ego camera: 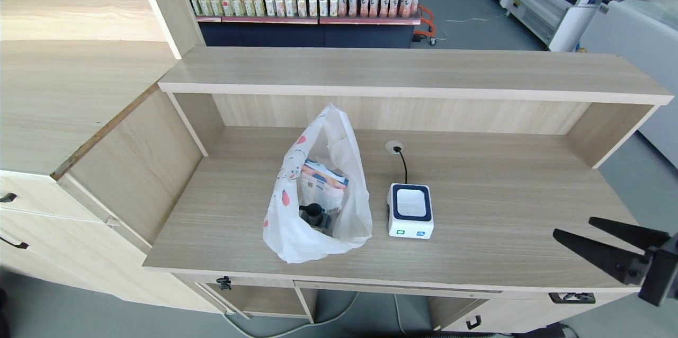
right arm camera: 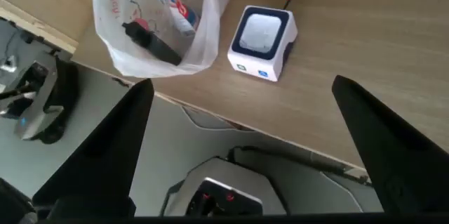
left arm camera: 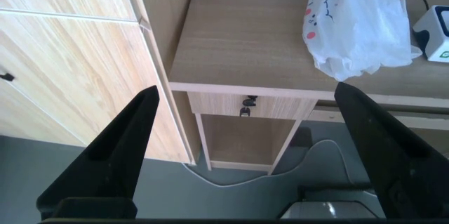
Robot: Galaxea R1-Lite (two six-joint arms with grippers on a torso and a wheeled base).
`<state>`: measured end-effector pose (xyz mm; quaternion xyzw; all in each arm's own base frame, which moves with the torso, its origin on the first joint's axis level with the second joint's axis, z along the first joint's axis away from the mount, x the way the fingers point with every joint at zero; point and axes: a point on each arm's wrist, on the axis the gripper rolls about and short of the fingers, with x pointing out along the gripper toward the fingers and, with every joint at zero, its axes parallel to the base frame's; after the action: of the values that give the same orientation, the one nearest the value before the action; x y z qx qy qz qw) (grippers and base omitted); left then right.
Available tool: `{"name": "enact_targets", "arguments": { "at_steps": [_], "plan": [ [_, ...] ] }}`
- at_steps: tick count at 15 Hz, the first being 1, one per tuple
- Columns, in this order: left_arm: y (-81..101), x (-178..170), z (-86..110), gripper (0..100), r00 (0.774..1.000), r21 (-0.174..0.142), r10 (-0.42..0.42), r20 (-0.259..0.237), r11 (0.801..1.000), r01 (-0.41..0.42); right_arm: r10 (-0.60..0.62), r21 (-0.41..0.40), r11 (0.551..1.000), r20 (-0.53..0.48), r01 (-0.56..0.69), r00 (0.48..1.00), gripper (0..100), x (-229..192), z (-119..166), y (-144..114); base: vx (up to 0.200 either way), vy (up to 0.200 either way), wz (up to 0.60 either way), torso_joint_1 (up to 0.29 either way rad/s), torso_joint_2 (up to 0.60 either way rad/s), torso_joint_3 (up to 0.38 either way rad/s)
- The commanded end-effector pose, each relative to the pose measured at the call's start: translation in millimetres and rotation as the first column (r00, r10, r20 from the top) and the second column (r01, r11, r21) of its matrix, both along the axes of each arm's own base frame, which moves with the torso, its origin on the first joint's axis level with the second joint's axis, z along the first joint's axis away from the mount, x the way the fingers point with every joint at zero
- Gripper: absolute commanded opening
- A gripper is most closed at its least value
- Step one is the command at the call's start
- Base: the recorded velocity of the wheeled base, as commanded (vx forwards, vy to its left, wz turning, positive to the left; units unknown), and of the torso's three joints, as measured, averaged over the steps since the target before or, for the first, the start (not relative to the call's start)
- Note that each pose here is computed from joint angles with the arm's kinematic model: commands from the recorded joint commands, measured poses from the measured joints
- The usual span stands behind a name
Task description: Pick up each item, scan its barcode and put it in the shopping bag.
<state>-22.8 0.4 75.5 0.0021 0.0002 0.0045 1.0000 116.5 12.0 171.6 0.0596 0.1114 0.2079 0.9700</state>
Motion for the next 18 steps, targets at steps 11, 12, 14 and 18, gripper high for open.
{"name": "enact_targets", "arguments": {
  "at_steps": [11, 12, 14, 18],
  "plan": [
    [0.0, 0.0, 0.0, 100, 1.000, 0.000, 0.000, 0.000, 1.000, 0.000, -0.406, -0.113, 0.893, 0.210, 0.435, 0.889, 100, -135.0, -94.1, -11.5, 0.000, 0.000, 0.00, 0.000, 0.00, 0.000],
    [0.0, 0.0, 0.0, 100, 1.000, 0.000, 0.000, 0.000, 1.000, 0.000, -0.405, -0.114, 0.894, 0.209, 0.434, 0.890, 100, -135.2, -94.4, -11.5, 0.000, 0.000, 0.00, 0.000, 0.00, 0.000],
    [0.0, 0.0, 0.0, 100, 1.000, 0.000, 0.000, 0.000, 1.000, 0.000, -0.385, -0.092, 0.904, 0.257, 0.418, 0.887, 100, -139.3, -95.5, -11.9, 0.000, 0.000, 0.00, 0.000, 0.00, 0.000],
    [0.0, 0.0, 0.0, 100, 1.000, 0.000, 0.000, 0.000, 1.000, 0.000, -0.385, -0.090, 0.904, 0.256, 0.418, 0.887, 0, -139.3, -95.5, -11.9, 0.000, 0.000, 0.00, 0.000, 0.00, 0.000]
  ]
}}
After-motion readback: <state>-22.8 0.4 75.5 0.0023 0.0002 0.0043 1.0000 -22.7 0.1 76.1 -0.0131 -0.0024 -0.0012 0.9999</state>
